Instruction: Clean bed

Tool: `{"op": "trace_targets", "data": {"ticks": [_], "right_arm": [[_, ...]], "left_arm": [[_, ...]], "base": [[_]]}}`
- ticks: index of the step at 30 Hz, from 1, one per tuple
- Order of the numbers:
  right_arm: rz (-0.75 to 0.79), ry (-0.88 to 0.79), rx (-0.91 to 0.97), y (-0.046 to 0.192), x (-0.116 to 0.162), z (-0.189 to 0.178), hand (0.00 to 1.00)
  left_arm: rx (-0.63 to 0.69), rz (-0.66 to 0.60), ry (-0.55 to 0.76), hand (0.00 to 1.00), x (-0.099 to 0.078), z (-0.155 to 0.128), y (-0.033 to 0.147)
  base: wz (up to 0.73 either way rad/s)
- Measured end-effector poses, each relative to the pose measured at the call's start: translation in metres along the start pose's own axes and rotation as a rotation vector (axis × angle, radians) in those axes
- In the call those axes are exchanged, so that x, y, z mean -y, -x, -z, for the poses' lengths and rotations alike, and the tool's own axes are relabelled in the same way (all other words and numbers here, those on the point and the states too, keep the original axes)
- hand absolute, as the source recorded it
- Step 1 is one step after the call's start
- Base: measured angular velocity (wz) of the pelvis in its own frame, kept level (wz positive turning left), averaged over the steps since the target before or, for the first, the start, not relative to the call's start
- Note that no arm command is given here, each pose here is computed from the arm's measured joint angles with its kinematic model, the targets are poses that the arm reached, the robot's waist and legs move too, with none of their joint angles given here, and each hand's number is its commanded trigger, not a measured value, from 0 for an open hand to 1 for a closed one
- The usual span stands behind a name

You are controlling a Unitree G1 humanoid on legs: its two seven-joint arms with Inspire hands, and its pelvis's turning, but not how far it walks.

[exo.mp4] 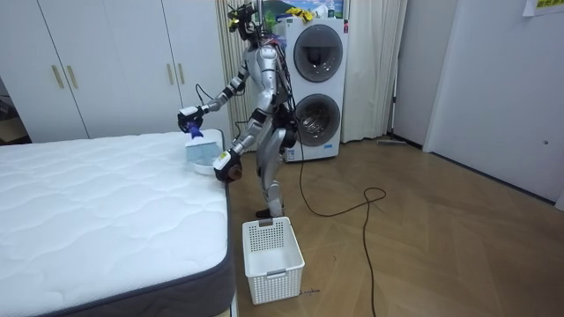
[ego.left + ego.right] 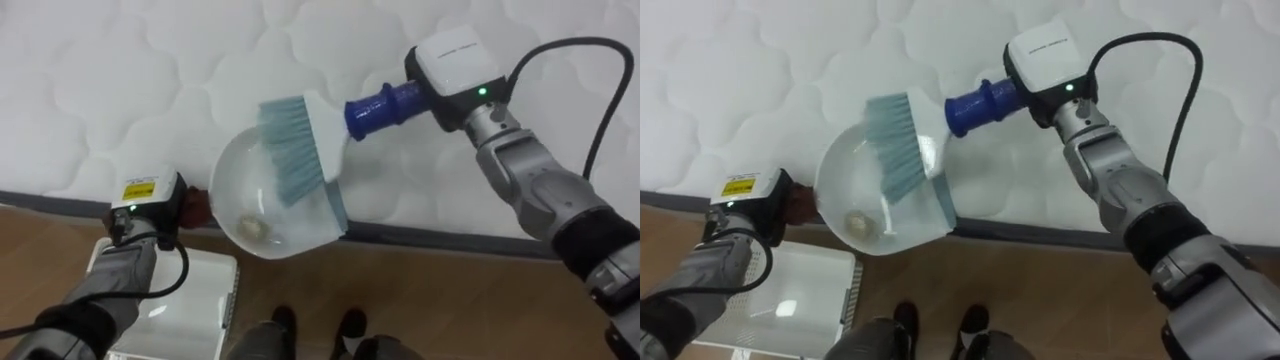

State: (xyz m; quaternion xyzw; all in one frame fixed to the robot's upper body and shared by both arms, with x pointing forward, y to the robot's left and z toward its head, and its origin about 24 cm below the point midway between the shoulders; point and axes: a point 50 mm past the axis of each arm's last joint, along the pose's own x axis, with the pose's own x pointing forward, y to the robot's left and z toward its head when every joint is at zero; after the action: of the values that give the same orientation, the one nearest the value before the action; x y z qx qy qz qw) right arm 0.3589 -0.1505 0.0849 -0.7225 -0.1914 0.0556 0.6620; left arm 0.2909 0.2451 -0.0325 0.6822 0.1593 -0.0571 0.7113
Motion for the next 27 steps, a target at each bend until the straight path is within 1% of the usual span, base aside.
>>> {"op": "trace_targets", "data": {"ticks": [6, 9, 17, 20, 25, 27], "right_arm": [[0.019, -0.131, 0.075, -0.006, 0.007, -0.024, 1.00], [0.009, -0.143, 0.097, -0.007, 0.008, -0.027, 1.00], [0.023, -0.164, 0.098, -0.008, 0.012, -0.025, 1.00], [0.023, -0.198, 0.089, -0.007, 0.012, -0.024, 1.00], [-0.007, -0.258, 0.033, -0.001, 0.002, -0.016, 1.00], [-0.035, -0.292, -0.026, 0.009, -0.009, -0.006, 1.00]], "left_arm": [[0.031, 0.013, -0.027, 1.00, 0.003, -0.001, 0.001], [0.033, 0.018, -0.040, 1.00, 0.004, 0.000, 0.001], [0.035, 0.023, -0.041, 1.00, 0.006, 0.000, 0.002], [0.034, 0.025, -0.039, 1.00, 0.007, 0.000, 0.002], [0.032, 0.030, -0.038, 1.00, 0.008, 0.001, 0.003], [0.031, 0.041, -0.027, 1.00, 0.012, -0.001, 0.005]], "base": [[0.04], [0.07], [0.00], [0.00], [0.01], [0.06]]}}
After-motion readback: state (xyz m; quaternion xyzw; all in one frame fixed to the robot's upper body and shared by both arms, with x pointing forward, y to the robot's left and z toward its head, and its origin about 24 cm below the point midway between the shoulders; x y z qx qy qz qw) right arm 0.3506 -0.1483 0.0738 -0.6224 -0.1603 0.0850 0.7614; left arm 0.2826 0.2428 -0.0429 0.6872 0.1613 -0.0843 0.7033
